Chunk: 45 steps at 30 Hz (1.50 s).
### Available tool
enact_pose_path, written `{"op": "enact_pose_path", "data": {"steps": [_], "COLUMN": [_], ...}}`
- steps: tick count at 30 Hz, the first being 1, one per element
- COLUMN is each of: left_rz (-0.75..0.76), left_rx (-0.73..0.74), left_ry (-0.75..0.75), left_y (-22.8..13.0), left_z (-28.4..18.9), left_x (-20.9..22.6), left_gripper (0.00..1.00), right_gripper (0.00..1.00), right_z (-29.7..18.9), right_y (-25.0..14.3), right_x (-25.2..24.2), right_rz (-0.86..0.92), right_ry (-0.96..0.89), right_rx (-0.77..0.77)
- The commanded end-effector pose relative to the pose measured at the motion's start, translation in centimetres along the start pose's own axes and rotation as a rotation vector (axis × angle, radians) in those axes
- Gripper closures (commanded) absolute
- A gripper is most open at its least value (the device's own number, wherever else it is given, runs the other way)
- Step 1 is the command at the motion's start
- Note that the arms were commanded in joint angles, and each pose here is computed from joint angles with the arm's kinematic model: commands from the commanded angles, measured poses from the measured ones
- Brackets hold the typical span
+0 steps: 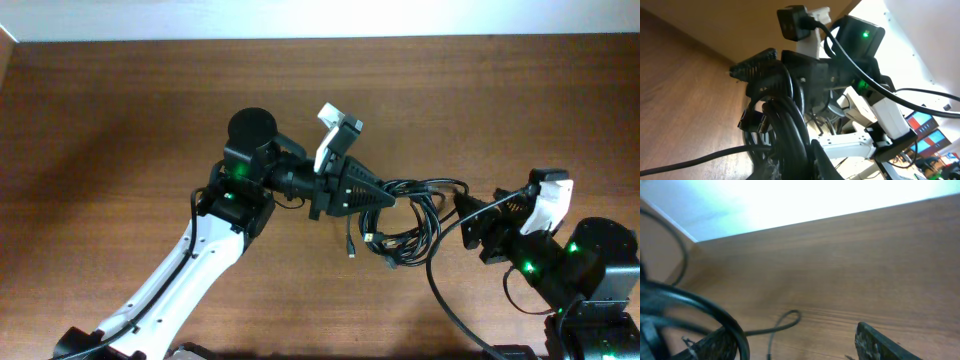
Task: Untangle cables
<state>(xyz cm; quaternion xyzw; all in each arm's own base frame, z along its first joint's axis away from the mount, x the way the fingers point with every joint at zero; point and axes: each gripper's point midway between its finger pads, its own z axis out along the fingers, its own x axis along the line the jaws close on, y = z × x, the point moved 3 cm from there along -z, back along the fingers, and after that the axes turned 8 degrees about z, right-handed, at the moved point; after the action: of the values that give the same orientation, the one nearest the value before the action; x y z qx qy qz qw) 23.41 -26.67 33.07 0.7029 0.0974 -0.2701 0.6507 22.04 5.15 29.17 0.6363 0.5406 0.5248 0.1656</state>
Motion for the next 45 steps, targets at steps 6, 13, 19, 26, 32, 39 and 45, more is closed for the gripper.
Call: {"op": "enact_pose_path", "data": {"steps": [6, 13, 19, 26, 32, 39, 45], "left_rz": [0.009, 0.038, -0.01, -0.039, -0.105, -0.065, -0.065], "left_rx": [0.026, -0.023, -0.031, -0.064, -0.044, 0.008, 0.024], "left_ry": [-0.054, 0.038, 0.117, 0.198, 0.215, 0.129, 0.089], "left_y": [-0.1, 0.6, 0.0, 0.3, -0.8, -1.6, -1.8], "left_z": [0.1, 0.0, -0.1, -1.5, -2.7, 0.2, 0.6], "left_x": [-1.0, 0.3, 1.8, 3.2, 3.8, 2.2, 1.6], "left_gripper": [1.0, 1.0, 1.0, 1.0, 1.0, 1.0, 1.0], "right_gripper": [0.27, 0.27, 0.27, 0.27, 0.26, 0.22, 0.19], "right_z": [-0.4, -0.6, -0.8, -0.8, -0.8, -0.5, -0.4], "right_y": [0.2, -2.4, -2.7, -2.9, -2.2, -0.7, -0.4], "right_x": [-1.4, 2.0, 2.8, 2.7, 3.1, 2.4, 1.8], "right_rz": [-0.01, 0.017, 0.019, 0.025, 0.007, -0.078, -0.101], "right_ry": [-0.105, 0.147, 0.201, 0.198, 0.224, 0.159, 0.116], "right_rx": [-0.015, 0.14, 0.16, 0.17, 0.143, 0.055, 0.037]}}
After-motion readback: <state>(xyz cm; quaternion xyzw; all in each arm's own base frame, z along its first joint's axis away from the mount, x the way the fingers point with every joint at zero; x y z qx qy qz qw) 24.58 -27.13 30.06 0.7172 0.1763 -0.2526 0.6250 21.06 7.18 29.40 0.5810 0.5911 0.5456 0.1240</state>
